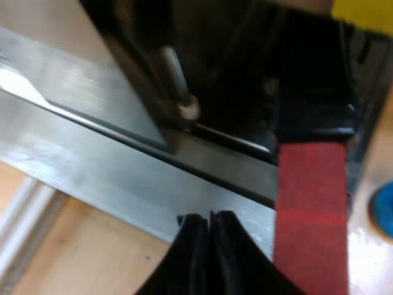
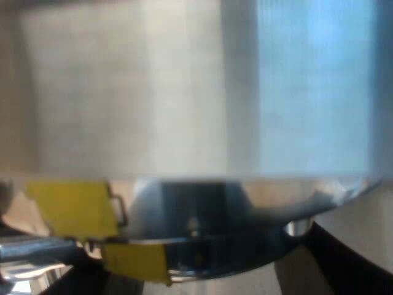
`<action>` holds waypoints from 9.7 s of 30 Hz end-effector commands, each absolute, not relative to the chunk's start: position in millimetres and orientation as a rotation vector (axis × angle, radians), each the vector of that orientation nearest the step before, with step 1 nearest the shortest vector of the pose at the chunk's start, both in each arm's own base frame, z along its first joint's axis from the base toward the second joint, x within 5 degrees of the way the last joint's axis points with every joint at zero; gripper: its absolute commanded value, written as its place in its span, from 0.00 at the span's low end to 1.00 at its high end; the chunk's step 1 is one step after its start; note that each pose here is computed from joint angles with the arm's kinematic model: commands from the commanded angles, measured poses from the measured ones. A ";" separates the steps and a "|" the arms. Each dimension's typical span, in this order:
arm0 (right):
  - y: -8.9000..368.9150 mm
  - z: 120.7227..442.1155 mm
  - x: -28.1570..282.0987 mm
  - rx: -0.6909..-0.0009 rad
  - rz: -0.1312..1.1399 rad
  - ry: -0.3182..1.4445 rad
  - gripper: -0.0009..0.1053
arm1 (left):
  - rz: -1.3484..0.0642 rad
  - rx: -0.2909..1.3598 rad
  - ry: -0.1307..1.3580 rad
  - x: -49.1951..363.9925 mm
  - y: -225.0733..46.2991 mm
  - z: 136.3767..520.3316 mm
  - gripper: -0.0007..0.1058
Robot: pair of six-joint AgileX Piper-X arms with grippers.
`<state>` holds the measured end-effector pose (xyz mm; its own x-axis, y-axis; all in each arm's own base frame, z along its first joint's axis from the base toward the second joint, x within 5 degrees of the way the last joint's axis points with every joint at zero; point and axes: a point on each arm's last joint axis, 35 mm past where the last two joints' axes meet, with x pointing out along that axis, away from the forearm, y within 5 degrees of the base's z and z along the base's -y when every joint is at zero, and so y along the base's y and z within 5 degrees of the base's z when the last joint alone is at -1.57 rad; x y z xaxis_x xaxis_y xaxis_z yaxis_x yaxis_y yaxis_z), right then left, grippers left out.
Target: Put the handle in the coffee machine
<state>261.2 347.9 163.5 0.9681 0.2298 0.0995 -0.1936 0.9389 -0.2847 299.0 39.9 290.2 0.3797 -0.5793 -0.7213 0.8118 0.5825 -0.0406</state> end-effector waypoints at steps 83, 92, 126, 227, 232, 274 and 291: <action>342.9 215.8 284.1 -0.120 0.273 -0.396 0.30 | -1.067 0.334 0.920 283.3 3.4 290.2 0.01; 343.7 213.8 284.7 -0.188 0.267 -0.388 0.30 | -1.150 0.332 0.983 266.6 -17.6 297.6 0.01; 338.8 212.4 289.3 -0.226 0.226 -0.378 0.30 | -1.468 0.024 1.060 225.5 -72.7 290.8 0.01; 176.3 273.8 144.6 -0.580 0.339 0.205 0.30 | -1.619 0.197 0.914 194.9 -92.3 315.1 0.01; 176.3 273.8 144.6 -0.580 0.339 0.205 0.30 | -1.681 0.189 0.920 188.2 -103.7 312.8 0.01; 176.3 273.8 144.6 -0.580 0.339 0.205 0.30 | -1.734 -0.166 1.048 169.2 -117.9 311.6 0.01; 176.1 273.3 144.5 -0.583 0.339 0.208 0.30 | -1.676 0.016 1.040 174.9 -115.5 308.3 0.01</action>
<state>144.8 177.9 270.5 0.9197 0.2566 -0.2971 -0.3788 0.7787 -0.5001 227.0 -95.3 312.4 0.4194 0.1014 -0.9021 0.8418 0.3284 0.4283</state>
